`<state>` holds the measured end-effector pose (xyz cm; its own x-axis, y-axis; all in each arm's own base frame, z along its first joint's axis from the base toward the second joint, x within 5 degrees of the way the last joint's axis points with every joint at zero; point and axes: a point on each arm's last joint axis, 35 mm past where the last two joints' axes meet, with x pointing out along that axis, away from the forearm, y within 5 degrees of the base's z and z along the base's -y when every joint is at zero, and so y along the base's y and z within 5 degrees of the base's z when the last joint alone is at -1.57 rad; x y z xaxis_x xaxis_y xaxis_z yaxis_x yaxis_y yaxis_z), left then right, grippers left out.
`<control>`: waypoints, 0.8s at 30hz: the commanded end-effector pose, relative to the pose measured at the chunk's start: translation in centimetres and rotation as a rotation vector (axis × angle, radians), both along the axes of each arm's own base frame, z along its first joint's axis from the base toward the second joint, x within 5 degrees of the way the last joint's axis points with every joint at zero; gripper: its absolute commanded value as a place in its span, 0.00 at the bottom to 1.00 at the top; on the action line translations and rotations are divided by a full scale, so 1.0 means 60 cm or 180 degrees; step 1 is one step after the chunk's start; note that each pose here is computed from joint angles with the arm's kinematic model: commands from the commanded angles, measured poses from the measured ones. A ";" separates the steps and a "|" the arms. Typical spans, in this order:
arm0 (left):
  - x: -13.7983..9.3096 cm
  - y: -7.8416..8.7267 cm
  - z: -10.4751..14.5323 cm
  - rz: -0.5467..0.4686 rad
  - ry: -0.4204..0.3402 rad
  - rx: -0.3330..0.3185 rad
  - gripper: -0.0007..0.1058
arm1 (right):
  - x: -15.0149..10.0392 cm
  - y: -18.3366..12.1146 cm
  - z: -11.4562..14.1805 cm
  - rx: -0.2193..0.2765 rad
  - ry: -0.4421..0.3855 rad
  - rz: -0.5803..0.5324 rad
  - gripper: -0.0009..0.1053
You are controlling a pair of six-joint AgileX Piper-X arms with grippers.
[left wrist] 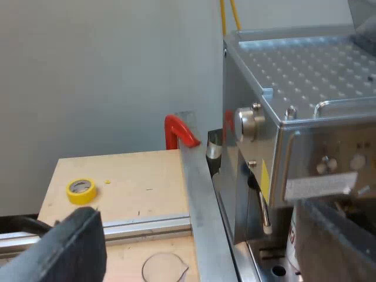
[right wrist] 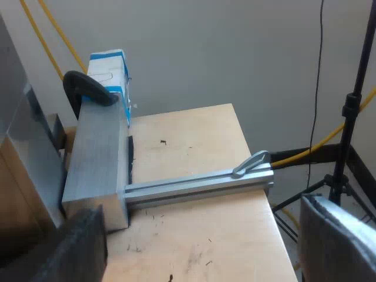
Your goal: Place mug into machine
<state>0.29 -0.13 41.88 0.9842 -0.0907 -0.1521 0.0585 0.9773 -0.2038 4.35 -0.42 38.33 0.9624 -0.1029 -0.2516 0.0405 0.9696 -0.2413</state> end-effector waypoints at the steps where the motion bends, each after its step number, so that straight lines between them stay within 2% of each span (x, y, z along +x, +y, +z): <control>1: -0.027 0.002 -0.005 0.0038 -0.0058 0.0019 0.65 | -0.025 0.002 0.000 -0.0033 -0.0087 0.0006 0.66; 8: -0.099 0.007 -0.031 0.0038 -0.0227 0.0011 0.65 | -0.078 0.005 -0.009 -0.0044 -0.0253 0.0005 0.66; 13: -0.101 0.007 -0.047 0.0032 0.0050 0.0060 0.65 | -0.108 0.007 -0.022 -0.0046 -0.0272 0.0005 0.66; 18: -0.115 0.008 -0.061 0.0049 0.0376 0.0128 0.65 | -0.110 0.007 -0.032 -0.0033 -0.0093 0.0006 0.66; 24: -0.116 0.009 -0.065 0.0063 0.0438 0.0231 0.65 | -0.101 0.007 -0.052 -0.0018 0.0116 0.0018 0.66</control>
<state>-6.98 0.37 37.80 0.9584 -0.0690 -0.2770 0.0300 0.9893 -0.1428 -1.97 -0.04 35.20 0.9543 -0.1002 -0.2815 0.0311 0.9704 -0.2397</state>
